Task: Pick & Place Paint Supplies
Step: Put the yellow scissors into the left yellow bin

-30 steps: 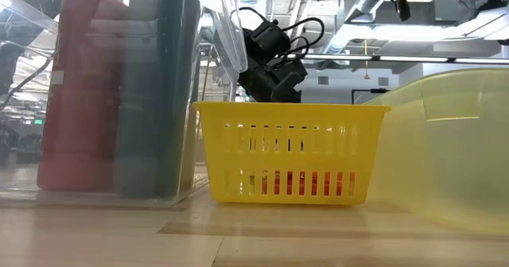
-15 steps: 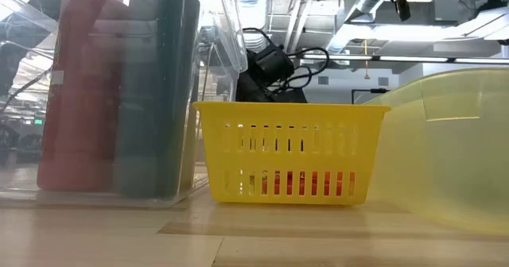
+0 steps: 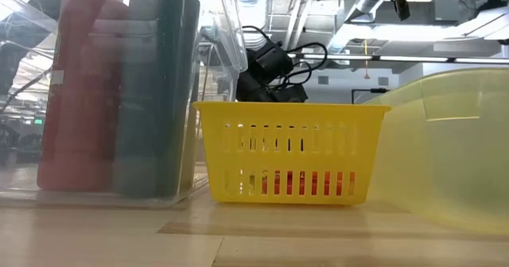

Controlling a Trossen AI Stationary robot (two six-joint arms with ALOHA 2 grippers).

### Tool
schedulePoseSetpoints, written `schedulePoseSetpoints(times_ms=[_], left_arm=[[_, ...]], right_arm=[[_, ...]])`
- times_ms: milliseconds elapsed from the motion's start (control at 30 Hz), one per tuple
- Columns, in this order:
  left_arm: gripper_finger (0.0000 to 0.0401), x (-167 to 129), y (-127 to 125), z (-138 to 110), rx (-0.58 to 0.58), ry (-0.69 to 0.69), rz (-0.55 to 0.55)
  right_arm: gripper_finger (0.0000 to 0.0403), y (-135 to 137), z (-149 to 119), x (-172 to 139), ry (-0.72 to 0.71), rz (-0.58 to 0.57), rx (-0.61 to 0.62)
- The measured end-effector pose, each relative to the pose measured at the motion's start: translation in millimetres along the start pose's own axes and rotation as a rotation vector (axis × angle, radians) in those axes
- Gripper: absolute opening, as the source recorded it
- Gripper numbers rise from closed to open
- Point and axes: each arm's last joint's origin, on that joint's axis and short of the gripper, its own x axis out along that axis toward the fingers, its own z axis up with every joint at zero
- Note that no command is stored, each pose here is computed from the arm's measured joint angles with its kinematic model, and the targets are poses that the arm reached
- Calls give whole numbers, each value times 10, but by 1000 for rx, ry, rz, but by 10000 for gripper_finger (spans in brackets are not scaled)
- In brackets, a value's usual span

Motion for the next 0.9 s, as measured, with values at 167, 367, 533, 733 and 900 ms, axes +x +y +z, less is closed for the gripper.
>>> schedulePoseSetpoints(times_ms=[167,367,533,733,900], left_arm=[[136,-6,30,-6,20,3,1],[136,79,24,-95,33,36,-26],[136,166,33,-151,-2,43,-37],[135,127,24,-171,-29,93,-23],[106,107,22,-200,-25,137,6]], right_arm=[[8,-1,-1,0,1,-1,1],[8,-10,-17,0,17,-9,6],[8,-11,-21,-2,21,-12,15],[8,-14,-28,-3,27,-15,35],[8,-14,-28,-3,27,-15,35]])
